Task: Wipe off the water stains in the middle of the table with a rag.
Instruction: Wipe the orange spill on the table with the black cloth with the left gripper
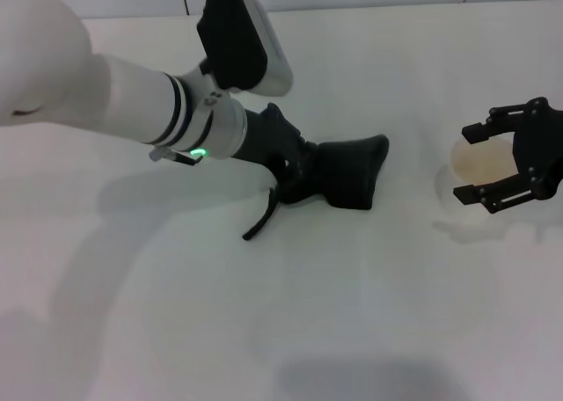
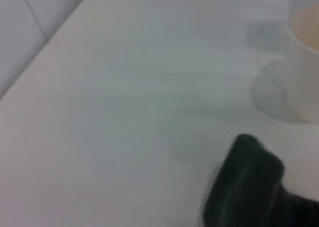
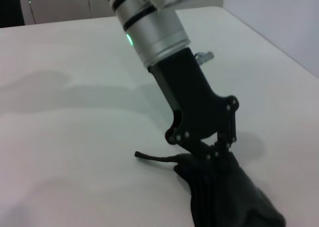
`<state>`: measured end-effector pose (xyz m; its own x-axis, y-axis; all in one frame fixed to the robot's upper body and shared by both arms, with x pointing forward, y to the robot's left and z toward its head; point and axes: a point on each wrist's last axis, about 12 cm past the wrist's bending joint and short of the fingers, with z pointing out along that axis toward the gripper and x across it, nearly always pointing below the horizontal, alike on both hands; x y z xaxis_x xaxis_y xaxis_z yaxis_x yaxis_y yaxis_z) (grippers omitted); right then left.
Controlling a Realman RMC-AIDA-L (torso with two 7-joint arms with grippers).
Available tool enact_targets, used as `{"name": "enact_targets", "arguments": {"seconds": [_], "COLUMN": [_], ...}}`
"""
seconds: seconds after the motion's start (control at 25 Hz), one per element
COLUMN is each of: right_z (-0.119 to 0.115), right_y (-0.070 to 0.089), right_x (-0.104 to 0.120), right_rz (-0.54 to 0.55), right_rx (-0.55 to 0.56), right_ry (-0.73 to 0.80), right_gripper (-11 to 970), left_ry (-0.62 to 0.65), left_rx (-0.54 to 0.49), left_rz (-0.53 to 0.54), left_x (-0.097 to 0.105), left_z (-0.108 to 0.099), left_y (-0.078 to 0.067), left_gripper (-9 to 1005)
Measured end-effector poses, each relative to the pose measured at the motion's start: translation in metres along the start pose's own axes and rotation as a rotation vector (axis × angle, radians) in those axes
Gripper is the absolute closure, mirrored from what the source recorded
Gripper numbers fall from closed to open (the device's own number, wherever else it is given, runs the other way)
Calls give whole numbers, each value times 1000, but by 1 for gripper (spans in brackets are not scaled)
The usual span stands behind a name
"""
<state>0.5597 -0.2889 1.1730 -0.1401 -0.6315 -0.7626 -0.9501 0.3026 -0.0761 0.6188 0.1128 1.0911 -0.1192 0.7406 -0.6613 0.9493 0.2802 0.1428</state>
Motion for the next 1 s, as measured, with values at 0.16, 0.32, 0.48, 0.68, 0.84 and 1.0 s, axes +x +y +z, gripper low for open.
{"name": "enact_targets", "arguments": {"seconds": [0.16,0.32,0.48,0.68,0.84,1.0], "right_z": [-1,-2,-1,-2,-3,-3], "right_y": [0,-1,0,2,5,6], "right_x": [1,0,0,3,6,8], "right_rz": [1,-2,-2,6,13,17], "right_rx": [3,4,1,-3,-8,-11], "right_ry": [3,3,2,4,6,8], "right_gripper": [104,104,104,104,104,104], "left_ry": [-37,-69,-84,-79,-60,-24], "left_rx": [56,135,220,258,264,220], "left_rz": [10,44,59,63,46,47], "left_x": [-6,-13,-16,-17,-15,-7], "left_z": [-7,-11,-12,-10,-14,-29], "left_y": [-6,-19,-31,-38,-37,-33], "left_gripper": [965,965,965,965,964,965]}}
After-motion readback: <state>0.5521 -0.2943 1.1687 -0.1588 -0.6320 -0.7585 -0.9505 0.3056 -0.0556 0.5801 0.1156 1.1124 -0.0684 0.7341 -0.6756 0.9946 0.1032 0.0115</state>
